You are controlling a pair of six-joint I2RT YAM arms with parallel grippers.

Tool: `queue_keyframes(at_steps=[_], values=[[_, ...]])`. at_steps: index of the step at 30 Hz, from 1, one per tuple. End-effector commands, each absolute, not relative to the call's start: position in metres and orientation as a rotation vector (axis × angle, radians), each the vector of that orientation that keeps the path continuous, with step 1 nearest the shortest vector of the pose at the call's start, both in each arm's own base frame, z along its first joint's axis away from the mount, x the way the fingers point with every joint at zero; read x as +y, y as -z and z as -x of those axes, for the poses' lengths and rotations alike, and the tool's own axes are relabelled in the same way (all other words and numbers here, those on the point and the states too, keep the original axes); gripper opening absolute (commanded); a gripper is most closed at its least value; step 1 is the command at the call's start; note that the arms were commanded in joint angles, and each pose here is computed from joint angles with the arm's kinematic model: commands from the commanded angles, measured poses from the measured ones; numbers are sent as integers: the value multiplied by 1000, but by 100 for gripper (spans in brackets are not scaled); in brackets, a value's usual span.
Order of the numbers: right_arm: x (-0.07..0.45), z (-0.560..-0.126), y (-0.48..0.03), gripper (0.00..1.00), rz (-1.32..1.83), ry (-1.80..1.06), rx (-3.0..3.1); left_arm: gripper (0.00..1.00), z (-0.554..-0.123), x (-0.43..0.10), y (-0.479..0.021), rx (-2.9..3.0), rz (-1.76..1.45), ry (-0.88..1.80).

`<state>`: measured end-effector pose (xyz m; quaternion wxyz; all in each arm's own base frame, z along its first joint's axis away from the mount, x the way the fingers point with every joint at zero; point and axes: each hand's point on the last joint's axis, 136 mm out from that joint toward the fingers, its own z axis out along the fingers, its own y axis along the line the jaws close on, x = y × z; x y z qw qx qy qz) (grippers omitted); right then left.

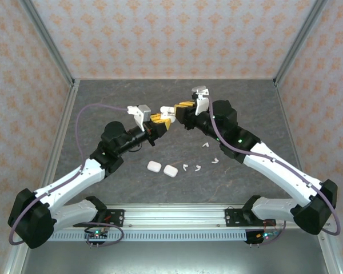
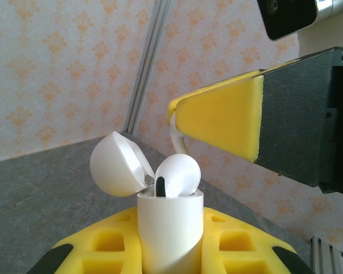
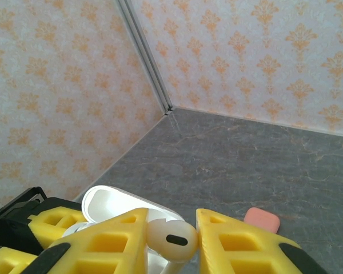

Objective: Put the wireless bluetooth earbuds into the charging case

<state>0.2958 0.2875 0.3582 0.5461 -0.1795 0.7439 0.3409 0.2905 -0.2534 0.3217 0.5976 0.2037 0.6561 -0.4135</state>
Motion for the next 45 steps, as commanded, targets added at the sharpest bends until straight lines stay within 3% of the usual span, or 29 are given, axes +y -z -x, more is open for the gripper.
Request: queue_keyframes(at_steps=[1,31,45], values=[[293,-296,-385,24,436,-825,1691,0,-286,-257,-350,1435,-495,973],[305,-287,-350,25,466,-900,1881,0,-285,-258,-350,1432,-513,963],[308,-288,-353,31,471,-899,1932,0,-284,-257,-348,1430,-515,959]])
